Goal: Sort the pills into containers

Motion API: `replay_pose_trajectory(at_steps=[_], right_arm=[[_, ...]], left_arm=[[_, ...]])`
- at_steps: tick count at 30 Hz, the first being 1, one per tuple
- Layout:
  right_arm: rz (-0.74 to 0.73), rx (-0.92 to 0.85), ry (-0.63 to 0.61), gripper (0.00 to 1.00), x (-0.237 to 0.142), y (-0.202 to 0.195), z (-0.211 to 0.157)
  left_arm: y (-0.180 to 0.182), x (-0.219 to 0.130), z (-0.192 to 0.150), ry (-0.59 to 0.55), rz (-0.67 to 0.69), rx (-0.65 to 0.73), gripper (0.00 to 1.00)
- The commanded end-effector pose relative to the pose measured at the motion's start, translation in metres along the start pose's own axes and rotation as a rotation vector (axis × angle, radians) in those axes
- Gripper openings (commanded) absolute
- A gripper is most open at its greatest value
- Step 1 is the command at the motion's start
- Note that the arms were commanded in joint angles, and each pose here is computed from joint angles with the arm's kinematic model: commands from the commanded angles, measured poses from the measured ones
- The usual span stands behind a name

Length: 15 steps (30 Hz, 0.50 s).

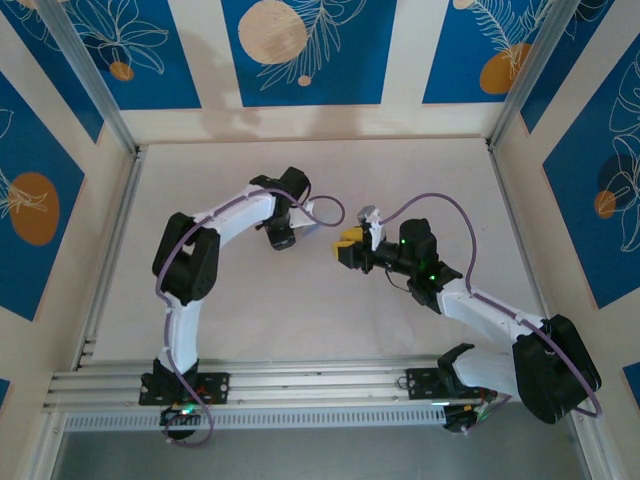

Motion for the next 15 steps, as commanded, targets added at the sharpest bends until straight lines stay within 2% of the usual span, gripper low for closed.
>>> replay_pose_trajectory(at_steps=[1, 15], right_arm=[[0.028, 0.002, 0.002, 0.00, 0.0021, 0.0070, 0.0052], [0.034, -0.003, 0.003, 0.00, 0.0014, 0.0097, 0.0054]], left_arm=[[0.0022, -0.0039, -0.0004, 0.037, 0.022, 0.048, 0.00], [0.0054, -0.0029, 0.0003, 0.098, 0.087, 0.122, 0.00]])
Point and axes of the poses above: each hand's point on the last joint's axis, 136 mm out from that joint toward the fingers, its own x axis out along the fingers, its own y axis along the line the jaws close on, z = x × y, the point moved 2 cm from there along -x, back along the fingers, and after that the axes turned 9 degrees about x, right-handed, at the moved point
